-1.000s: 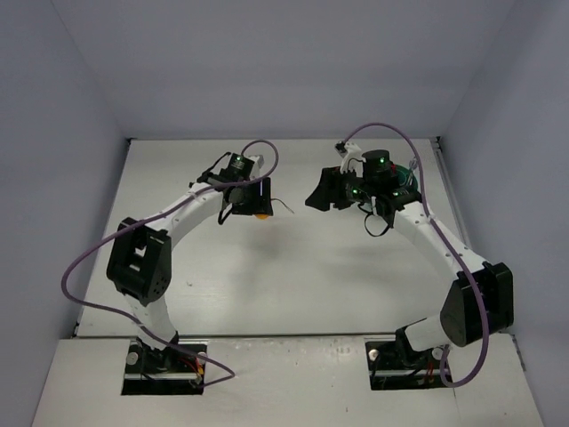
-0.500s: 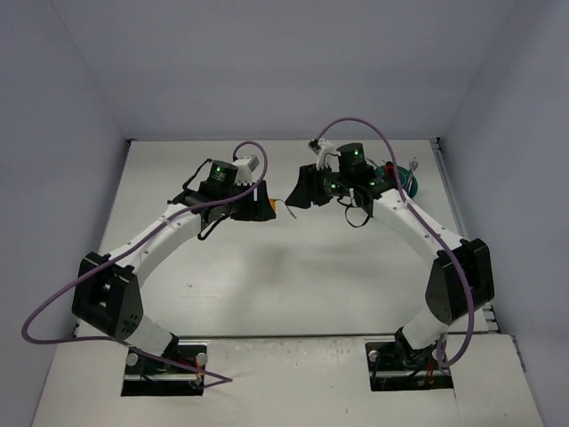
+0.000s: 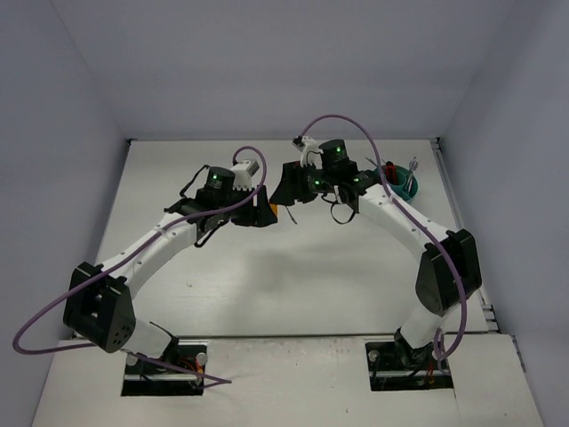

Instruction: Sort the tools into containers

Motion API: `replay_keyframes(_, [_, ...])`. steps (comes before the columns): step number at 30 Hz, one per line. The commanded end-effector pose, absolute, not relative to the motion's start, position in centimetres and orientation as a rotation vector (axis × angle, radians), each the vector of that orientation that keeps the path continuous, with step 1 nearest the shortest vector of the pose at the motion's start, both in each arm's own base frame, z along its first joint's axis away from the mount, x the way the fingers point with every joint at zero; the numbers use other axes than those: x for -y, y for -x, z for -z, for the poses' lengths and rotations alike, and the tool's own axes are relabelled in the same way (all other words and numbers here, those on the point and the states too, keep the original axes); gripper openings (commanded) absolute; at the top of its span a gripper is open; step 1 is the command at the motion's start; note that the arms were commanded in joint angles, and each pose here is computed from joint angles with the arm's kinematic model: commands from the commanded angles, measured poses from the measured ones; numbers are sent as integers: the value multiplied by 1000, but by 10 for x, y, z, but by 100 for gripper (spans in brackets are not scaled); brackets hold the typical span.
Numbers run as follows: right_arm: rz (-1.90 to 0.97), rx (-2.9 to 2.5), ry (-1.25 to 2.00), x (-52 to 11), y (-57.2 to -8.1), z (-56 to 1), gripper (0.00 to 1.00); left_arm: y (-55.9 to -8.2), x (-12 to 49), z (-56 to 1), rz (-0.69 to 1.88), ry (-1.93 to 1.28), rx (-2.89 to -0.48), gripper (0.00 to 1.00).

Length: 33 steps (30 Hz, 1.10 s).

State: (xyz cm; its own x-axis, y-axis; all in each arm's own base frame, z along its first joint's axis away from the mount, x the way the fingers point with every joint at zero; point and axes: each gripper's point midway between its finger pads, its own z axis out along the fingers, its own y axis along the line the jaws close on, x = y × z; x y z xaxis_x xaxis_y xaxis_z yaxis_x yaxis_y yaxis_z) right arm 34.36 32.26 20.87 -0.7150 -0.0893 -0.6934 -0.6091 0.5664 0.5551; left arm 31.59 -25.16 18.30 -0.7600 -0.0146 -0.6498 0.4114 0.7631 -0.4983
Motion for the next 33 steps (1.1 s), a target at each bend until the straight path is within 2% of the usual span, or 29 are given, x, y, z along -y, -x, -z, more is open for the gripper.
replay_keyframes(1, [-1115, -2114, 518, -338, -353, -233, 57, -325, 261, -229, 910, -314, -2130, 21])
replay_keyframes(8, [-1108, -2172, 492, -345, -346, -214, 53, -329, 261, -238, 911, -283, -2093, 21])
replay_keyframes(11, [-1105, -2180, 488, -345, -345, -212, 41, -331, 261, -239, 910, -281, -2085, 21])
replay_keyframes(16, [-1106, -2178, 486, -345, -345, -213, 15, -333, 263, -237, 911, -279, -2088, 22])
replay_keyframes(18, [-1101, -2177, 483, -345, -346, -214, 4, -334, 263, -236, 903, -280, -2087, 29])
replay_keyframes(20, [-1073, -2171, 465, -340, -349, -216, 0, -334, 262, -233, 891, -273, -2097, 40])
replay_keyframes(23, [-1018, -2152, 425, -332, -356, -222, 0, -334, 257, -227, 858, -258, -2119, 61])
replay_keyframes(26, [-915, -2124, 334, -311, -372, -233, 0, -334, 250, -223, 815, -232, -2142, 71])
replay_keyframes(28, [-834, -2084, 260, -290, -386, -247, 0, -331, 243, -221, 776, -214, -2169, 74])
replay_keyframes(33, [-481, -2053, -21, -184, -433, -262, 0, -325, 215, -216, 620, -163, -2208, 75])
